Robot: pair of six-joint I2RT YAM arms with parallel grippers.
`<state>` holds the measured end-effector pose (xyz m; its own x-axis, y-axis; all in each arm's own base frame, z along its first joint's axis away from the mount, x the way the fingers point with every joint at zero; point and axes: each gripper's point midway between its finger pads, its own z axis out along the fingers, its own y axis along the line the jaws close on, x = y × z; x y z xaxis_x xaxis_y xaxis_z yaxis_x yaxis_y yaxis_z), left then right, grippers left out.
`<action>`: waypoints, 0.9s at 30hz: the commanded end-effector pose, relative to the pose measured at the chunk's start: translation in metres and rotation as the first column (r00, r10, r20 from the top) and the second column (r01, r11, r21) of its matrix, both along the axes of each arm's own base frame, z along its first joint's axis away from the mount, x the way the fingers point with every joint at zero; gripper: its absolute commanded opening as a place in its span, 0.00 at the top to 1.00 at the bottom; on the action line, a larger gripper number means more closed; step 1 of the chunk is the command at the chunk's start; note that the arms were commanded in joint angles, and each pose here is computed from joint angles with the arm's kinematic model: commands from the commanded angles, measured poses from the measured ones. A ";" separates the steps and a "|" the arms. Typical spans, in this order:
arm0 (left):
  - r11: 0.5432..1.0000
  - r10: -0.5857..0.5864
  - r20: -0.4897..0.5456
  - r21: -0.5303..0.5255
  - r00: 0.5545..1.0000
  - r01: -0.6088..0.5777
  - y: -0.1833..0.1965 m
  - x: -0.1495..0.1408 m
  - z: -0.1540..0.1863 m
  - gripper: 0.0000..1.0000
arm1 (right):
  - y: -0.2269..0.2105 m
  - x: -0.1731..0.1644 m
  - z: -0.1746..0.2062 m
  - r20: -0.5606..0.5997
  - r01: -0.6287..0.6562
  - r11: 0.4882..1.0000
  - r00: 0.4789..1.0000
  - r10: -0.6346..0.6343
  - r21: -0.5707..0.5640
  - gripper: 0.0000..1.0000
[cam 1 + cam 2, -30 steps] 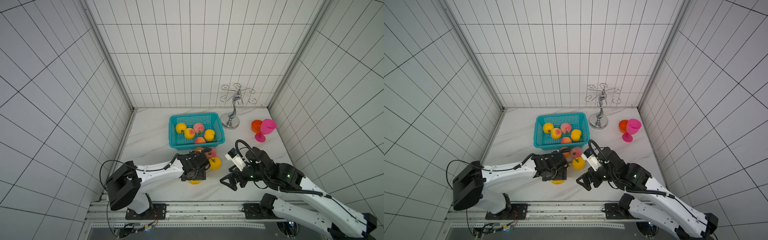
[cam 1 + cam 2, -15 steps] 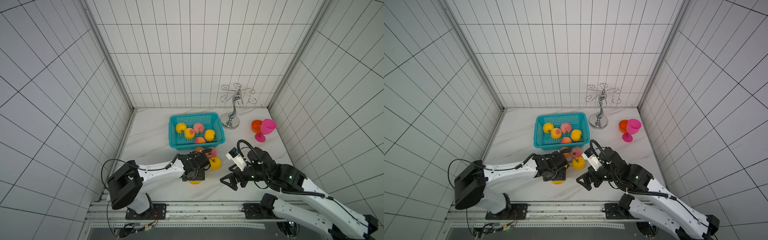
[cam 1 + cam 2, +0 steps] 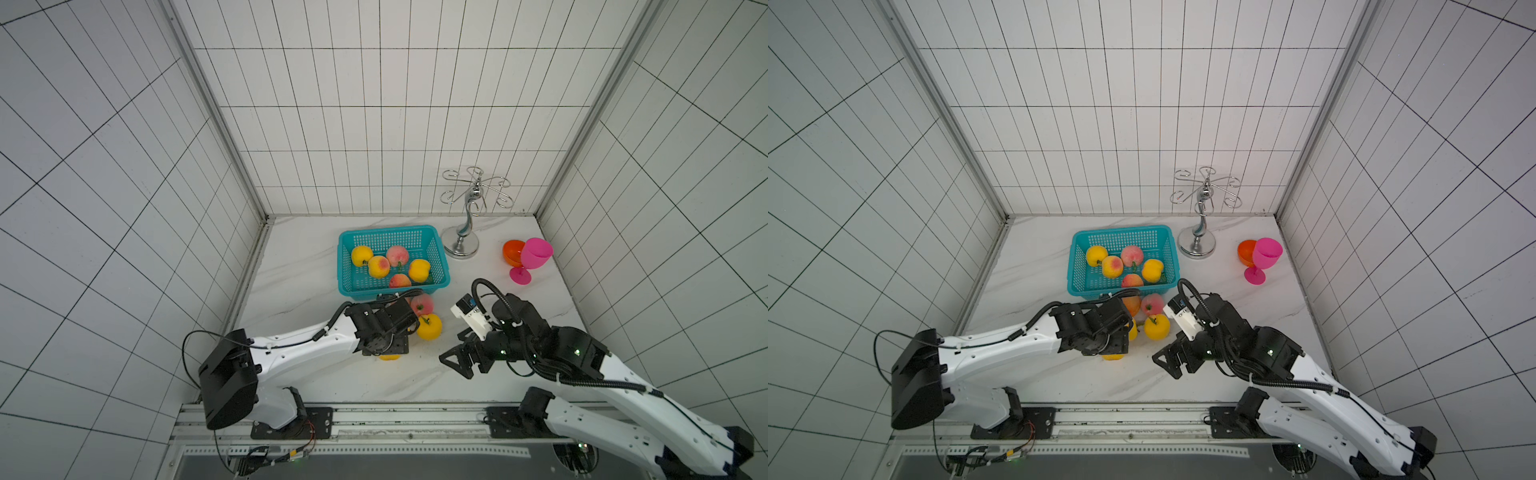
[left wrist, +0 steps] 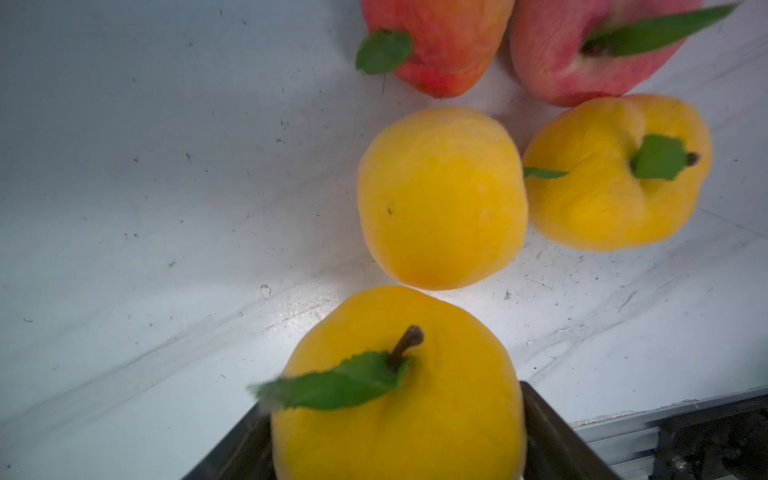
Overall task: Put the peaches into the basket
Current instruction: Pick up the peach from the center of the board.
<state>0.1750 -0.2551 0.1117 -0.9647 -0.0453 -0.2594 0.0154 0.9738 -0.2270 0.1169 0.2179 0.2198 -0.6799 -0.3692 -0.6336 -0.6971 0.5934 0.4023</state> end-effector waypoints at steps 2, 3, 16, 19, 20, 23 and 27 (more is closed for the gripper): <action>1.000 0.017 0.070 0.000 0.997 -0.017 0.012 0.013 0.031 0.24 | -0.001 0.005 0.020 0.046 0.026 0.999 0.999 -0.026 0.019 0.01; 1.000 0.016 0.082 -0.007 0.996 -0.016 0.014 0.017 0.038 0.25 | -0.002 0.007 0.022 0.051 0.031 0.999 0.998 -0.032 0.018 0.01; 0.999 0.041 0.248 -0.030 0.968 -0.034 0.040 0.088 0.109 0.25 | 0.005 0.025 0.044 0.129 0.045 0.999 0.991 -0.045 -0.001 0.01; 0.998 0.061 0.257 -0.039 0.965 -0.053 0.049 0.107 0.115 0.25 | 0.011 0.031 0.049 0.134 0.050 0.999 0.990 -0.050 0.000 0.02; 0.998 0.062 0.259 -0.036 0.964 -0.054 0.051 0.112 0.116 0.25 | 0.013 0.033 0.051 0.138 0.049 0.999 0.989 -0.049 0.005 0.01; 0.998 0.064 0.272 -0.029 0.960 -0.058 0.057 0.130 0.120 0.25 | 0.021 0.038 0.056 0.147 0.039 0.999 0.988 -0.039 0.003 0.01; 0.998 0.064 0.285 -0.027 0.956 -0.059 0.062 0.153 0.121 0.24 | 0.031 0.046 0.059 0.155 0.015 1.000 0.988 -0.012 -0.015 0.01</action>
